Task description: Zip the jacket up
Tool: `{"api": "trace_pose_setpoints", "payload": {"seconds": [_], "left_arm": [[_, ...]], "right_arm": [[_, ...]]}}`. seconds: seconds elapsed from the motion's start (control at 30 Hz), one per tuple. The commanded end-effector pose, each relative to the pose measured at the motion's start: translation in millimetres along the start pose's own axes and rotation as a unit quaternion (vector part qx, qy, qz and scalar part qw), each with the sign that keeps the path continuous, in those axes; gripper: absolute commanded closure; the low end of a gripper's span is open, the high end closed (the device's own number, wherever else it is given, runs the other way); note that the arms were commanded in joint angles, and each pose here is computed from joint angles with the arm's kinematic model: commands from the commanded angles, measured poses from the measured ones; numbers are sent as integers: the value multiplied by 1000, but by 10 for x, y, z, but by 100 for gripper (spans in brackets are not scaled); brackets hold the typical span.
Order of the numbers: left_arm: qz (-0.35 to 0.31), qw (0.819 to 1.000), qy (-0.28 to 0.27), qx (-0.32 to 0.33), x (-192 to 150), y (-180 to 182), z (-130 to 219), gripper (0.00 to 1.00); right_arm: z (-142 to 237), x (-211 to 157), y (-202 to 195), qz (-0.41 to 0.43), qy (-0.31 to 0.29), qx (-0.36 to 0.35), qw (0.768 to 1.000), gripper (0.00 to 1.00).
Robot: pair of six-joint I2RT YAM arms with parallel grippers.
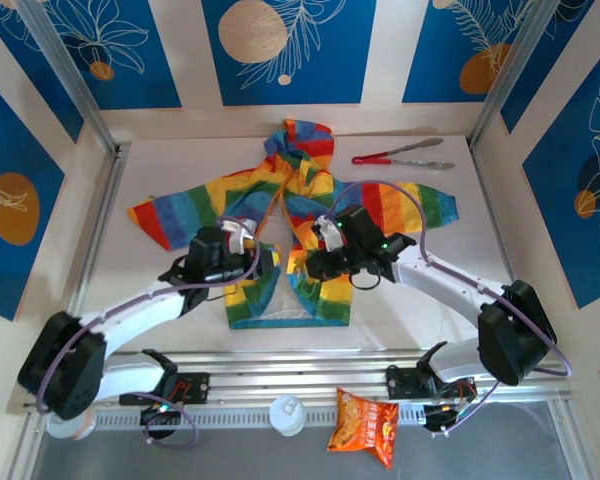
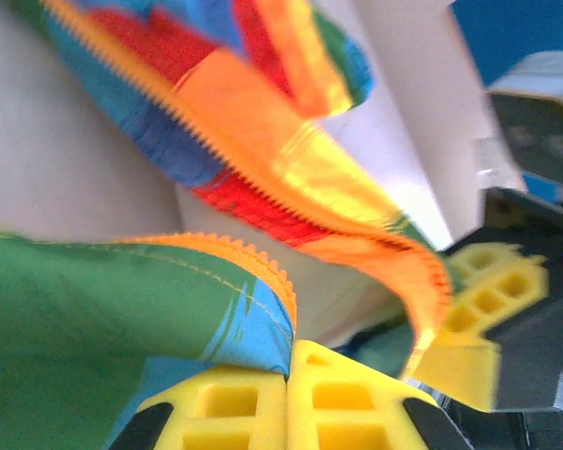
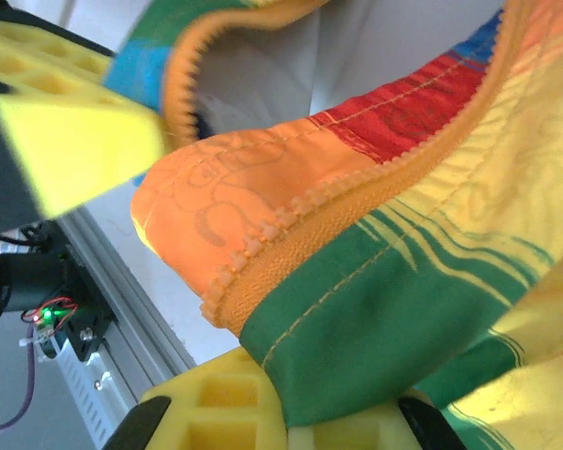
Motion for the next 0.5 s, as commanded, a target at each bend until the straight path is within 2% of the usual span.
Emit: {"api": "trace_pose_setpoints", "payload": {"seconds": [0.0, 0.13, 0.33, 0.47], "left_arm": [[-78, 996, -44, -19, 74, -102, 141, 100], [-122, 988, -94, -35, 56, -136, 218, 100], [-177, 975, -111, -71, 106, -218, 224, 100], [-195, 969, -126, -82, 116, -243, 236, 100]], "right_arm": [[49, 59, 35, 48, 14, 38, 998, 100], [53, 128, 59, 77, 15, 49, 996, 100], [119, 122, 169, 129, 20, 91, 987, 100], [175, 179, 141, 107, 28, 91, 990, 100]]}}
Point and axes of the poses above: each hand's point on the last joint's axis, 136 mm out from that joint toward the fingers, its own z axis back along the fingers, its own y axis along the line the jaws close on, x = y × z, the point moved 9 cm from there along z, back along the fingers, and after that the axes turned 15 degrees about -z, right-handed, at the moved point
